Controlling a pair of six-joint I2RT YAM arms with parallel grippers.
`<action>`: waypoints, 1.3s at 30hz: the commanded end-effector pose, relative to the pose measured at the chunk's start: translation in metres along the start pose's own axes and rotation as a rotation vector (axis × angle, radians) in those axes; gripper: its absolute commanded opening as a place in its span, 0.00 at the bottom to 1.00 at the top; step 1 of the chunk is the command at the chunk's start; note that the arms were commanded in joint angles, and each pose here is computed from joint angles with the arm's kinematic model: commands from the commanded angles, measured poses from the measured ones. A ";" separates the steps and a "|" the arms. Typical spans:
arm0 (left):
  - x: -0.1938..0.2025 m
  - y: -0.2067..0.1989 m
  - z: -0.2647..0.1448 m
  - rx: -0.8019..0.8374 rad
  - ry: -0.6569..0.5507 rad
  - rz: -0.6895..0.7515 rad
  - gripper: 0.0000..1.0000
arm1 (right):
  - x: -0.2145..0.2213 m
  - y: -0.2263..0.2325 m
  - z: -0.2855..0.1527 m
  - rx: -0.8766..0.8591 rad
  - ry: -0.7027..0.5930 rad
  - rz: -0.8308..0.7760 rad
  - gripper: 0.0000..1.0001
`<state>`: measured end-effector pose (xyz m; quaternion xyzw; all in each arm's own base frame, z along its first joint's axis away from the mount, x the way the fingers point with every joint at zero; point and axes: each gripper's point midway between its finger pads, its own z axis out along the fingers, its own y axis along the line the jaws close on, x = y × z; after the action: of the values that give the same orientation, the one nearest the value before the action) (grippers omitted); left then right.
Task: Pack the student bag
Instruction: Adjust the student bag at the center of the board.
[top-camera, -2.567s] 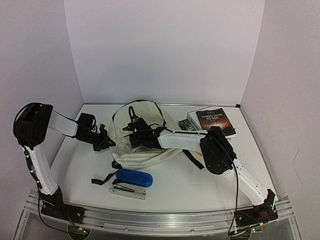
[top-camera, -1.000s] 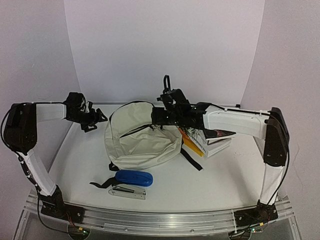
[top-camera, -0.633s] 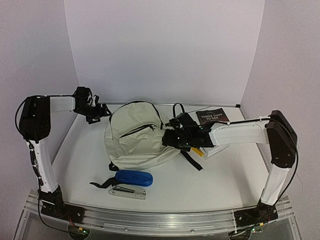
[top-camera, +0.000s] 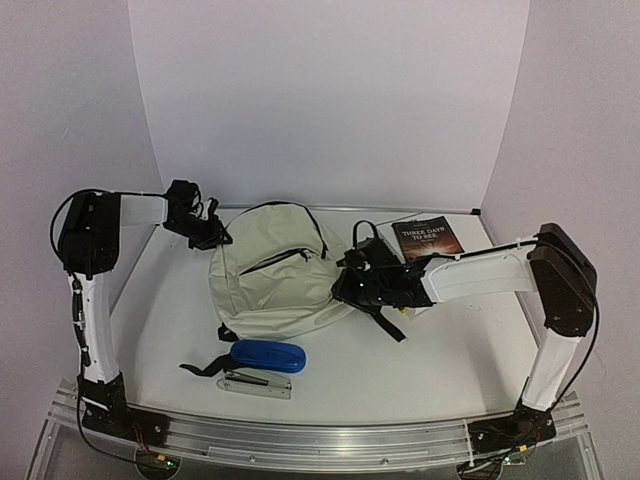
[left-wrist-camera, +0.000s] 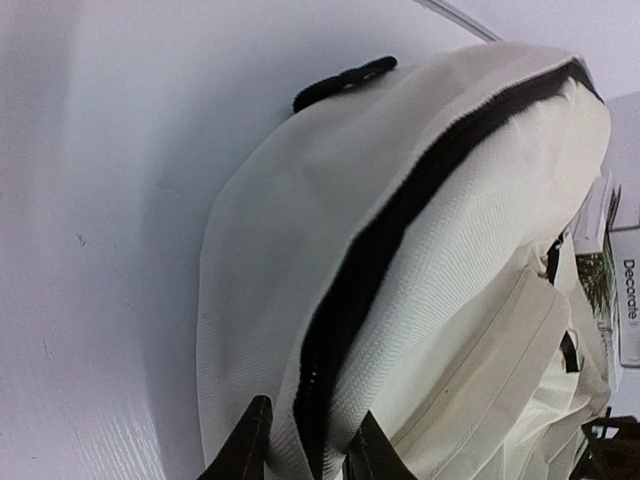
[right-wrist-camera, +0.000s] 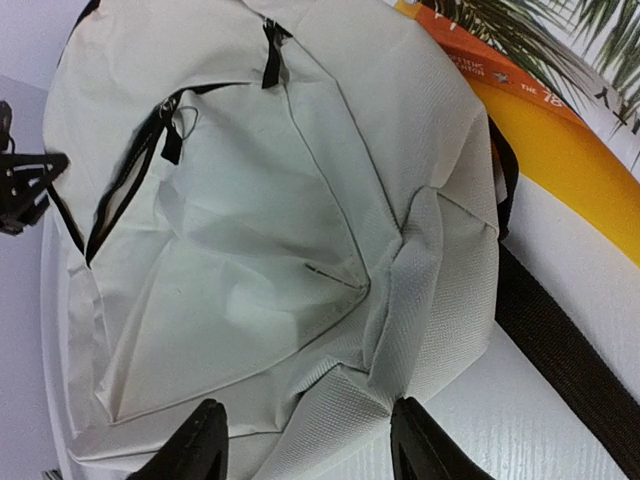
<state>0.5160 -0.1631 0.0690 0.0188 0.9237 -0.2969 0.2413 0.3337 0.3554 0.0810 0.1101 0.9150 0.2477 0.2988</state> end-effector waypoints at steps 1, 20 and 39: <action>-0.008 -0.004 -0.020 -0.026 -0.064 0.029 0.11 | -0.010 0.003 0.011 0.006 -0.037 -0.014 0.37; 0.128 -0.014 -0.101 -0.039 -0.030 -0.312 0.00 | -0.120 0.020 0.074 0.035 -0.221 -0.261 0.03; 0.141 -0.034 -0.197 -0.274 -0.112 -0.223 0.80 | -0.131 0.089 0.004 -0.233 -0.184 -0.352 0.71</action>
<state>0.2841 -0.1141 0.1231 -0.1569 0.9363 -0.2450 0.1966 0.4732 0.3847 0.1053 -0.0631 0.8869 0.2066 0.4083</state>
